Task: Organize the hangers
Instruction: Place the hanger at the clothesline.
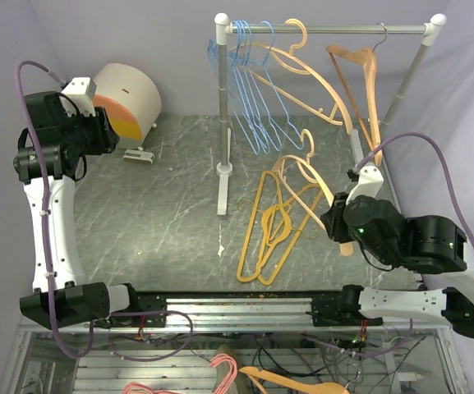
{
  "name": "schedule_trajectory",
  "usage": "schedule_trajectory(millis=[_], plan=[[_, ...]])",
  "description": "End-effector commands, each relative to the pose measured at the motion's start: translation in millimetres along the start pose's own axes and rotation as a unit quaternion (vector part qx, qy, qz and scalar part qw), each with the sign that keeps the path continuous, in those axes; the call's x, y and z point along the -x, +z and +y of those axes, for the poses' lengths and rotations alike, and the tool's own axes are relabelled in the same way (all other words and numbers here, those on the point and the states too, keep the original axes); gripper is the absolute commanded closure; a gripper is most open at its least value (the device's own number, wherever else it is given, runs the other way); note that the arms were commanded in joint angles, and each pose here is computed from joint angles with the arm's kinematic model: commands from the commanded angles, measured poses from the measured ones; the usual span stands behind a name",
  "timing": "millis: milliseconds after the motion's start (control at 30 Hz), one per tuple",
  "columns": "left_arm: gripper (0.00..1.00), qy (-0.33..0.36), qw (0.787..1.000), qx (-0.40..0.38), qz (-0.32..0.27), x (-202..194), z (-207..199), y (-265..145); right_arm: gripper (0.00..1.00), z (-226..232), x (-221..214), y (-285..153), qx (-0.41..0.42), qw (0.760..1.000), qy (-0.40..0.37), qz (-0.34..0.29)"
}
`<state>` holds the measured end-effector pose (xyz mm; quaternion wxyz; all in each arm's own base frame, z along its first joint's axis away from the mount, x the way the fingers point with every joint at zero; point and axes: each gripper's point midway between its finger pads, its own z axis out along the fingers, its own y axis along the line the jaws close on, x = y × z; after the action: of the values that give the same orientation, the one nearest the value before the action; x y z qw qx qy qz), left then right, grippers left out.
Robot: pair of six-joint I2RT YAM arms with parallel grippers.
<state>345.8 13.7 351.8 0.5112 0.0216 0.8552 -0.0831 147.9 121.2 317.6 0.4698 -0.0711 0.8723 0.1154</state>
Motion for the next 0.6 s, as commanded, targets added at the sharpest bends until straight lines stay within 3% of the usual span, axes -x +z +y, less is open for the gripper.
schedule_trajectory(millis=[0,400,567], plan=[[0.47,0.01,1.0,-0.007,-0.026,11.5,-2.2,-8.4,1.0,-1.9,30.8,-14.9,0.016,0.999,-0.01,-0.043],[0.47,0.012,0.999,-0.001,-0.031,13.1,-0.8,-11.3,1.0,-42.9,86.0,-31.4,-0.074,0.993,-0.06,-0.074],[0.47,0.009,0.999,-0.004,-0.033,12.4,-0.2,-11.8,1.0,-25.6,110.2,-29.2,-0.038,0.99,-0.075,-0.114]])
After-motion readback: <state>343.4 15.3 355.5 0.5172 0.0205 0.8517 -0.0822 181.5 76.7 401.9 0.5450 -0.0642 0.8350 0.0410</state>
